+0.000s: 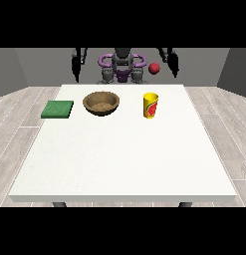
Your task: Pick the cup and pour the ball into the bowl, then pick the bowl and place it on the pad
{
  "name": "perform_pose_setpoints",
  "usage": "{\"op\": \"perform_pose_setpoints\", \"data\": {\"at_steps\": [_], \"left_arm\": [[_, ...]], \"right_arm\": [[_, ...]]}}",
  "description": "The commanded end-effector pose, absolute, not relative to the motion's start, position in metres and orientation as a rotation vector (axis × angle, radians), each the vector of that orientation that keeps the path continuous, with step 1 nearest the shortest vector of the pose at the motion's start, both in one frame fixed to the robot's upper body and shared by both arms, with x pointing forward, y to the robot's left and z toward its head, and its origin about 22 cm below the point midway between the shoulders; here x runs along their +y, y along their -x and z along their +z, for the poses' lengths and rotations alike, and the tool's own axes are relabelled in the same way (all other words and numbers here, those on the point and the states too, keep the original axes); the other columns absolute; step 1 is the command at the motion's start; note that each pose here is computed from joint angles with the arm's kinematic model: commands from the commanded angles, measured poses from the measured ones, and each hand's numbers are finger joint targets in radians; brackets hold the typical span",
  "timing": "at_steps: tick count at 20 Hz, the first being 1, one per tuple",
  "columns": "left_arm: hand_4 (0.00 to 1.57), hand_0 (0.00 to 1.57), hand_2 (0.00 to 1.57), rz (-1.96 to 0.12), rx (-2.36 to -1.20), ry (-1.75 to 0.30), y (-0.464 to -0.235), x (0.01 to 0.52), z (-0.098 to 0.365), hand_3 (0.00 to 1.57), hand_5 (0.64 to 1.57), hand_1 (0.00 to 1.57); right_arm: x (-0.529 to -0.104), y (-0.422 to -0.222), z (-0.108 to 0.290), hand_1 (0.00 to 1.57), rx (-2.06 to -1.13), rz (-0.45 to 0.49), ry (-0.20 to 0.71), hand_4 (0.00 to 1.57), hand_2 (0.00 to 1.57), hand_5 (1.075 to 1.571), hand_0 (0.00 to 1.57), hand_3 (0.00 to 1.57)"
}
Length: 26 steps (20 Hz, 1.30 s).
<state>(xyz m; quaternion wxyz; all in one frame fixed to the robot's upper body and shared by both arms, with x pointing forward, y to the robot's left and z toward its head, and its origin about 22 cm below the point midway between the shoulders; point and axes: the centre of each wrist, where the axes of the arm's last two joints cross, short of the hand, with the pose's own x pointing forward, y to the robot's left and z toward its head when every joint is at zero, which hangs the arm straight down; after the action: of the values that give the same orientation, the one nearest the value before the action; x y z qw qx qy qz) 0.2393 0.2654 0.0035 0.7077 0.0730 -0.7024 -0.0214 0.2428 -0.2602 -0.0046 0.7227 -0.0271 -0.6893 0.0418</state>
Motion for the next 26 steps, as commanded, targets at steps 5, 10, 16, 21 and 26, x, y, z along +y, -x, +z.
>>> {"op": "perform_pose_setpoints", "data": {"at_steps": [5, 10, 16, 21, 26], "left_arm": [[0.0, 0.0, 0.0, -0.101, -1.599, -0.165, -0.244, 0.27, 0.038, 0.0, 1.535, 0.0], [0.0, 0.0, 0.0, 0.086, -1.569, 0.187, -0.261, 0.227, 0.069, 0.0, 1.537, 0.0], [0.0, 0.0, 0.0, 0.115, -1.442, 0.269, -0.238, 0.23, 0.075, 0.0, 1.544, 0.0], [0.0, 0.0, 0.0, 0.043, -1.658, 0.219, -0.261, 0.232, 0.095, 0.0, 1.518, 0.0], [0.0, 0.0, 0.0, 0.034, -1.895, 0.174, -0.296, 0.244, 0.13, 0.0, 1.512, 0.0]], "right_arm": [[-0.272, -0.247, 0.029, 0.0, -1.551, 0.131, 0.104, 1.06, 0.0, 1.571, 0.0, 0.31], [-0.178, -0.265, 0.082, 0.0, -1.607, 0.042, -0.152, 0.85, 0.0, 1.57, 0.0, 0.0], [-0.114, -0.232, 0.073, 0.0, -1.398, -0.026, -0.127, 0.58, 0.0, 1.568, 0.0, 0.0], [-0.084, -0.261, 0.145, 0.0, -1.645, 0.108, -0.125, 0.3, 0.0, 1.569, 0.0, 0.0], [-0.111, -0.279, 0.153, 0.0, -1.826, 0.134, -0.122, 0.0, 0.0, 1.569, 0.0, 0.0]]}}
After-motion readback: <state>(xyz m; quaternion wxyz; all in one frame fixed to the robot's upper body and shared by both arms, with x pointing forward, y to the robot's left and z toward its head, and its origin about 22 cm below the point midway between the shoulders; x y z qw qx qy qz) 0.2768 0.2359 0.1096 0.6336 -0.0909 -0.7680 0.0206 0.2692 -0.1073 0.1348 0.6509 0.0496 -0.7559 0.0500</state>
